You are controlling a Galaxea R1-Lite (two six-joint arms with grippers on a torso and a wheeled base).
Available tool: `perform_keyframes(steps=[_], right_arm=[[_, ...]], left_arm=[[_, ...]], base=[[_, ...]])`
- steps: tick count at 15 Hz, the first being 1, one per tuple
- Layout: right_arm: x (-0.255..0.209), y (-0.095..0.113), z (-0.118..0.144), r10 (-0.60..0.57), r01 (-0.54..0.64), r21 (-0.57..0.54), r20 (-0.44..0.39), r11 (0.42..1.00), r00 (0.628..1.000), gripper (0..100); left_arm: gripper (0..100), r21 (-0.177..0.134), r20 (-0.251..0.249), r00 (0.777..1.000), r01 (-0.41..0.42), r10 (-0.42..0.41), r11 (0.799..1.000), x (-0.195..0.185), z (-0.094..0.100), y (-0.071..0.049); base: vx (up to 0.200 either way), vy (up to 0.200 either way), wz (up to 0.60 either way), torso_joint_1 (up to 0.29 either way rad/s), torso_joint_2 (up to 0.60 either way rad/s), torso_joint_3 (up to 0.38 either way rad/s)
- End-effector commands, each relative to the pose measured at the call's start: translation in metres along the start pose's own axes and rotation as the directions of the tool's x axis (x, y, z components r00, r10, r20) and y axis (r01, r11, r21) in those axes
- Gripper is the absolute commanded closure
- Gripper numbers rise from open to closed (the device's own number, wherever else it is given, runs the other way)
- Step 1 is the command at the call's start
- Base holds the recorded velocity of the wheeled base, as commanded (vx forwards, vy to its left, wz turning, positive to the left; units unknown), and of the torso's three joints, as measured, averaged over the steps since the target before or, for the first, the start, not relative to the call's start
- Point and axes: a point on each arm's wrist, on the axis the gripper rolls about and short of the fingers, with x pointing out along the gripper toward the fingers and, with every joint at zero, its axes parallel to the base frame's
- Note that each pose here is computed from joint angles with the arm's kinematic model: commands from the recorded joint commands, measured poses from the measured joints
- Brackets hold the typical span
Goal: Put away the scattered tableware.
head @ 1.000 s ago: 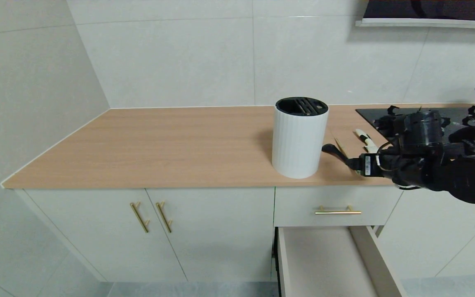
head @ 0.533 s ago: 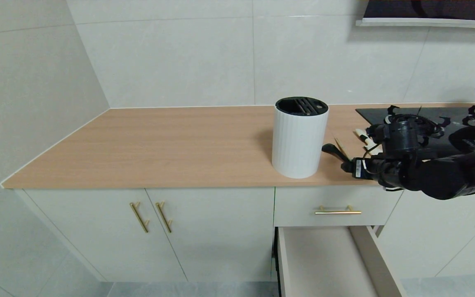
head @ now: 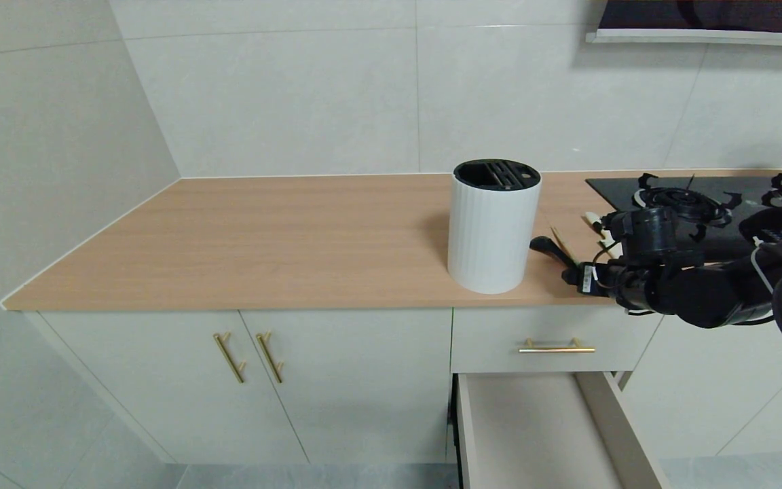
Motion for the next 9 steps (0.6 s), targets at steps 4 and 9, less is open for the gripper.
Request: perform_keyframes(steps=[4,9], right_arm=[[0.0038,0.0005,-0.0040,-0.002,0.002,-0.004,-0.011,1.000,1.000,0],[0.0047,0.0005,-0.0051,-0.001,0.001,-0.005,-0.015,1.000,1.000,100]], left_arm=[[0,0.000,0.001,1.000,0.000,0.000,1.000,0.0000,0.0001,0.0000],[0,0.001,0.001,1.000,0.000,0.000,1.000,0.0000,0.0001,0.0000]], base=[[0.000,0.000,0.00,0.000,0.00,0.000],[0.000,0.000,0.00,0.000,0.00,0.000]])
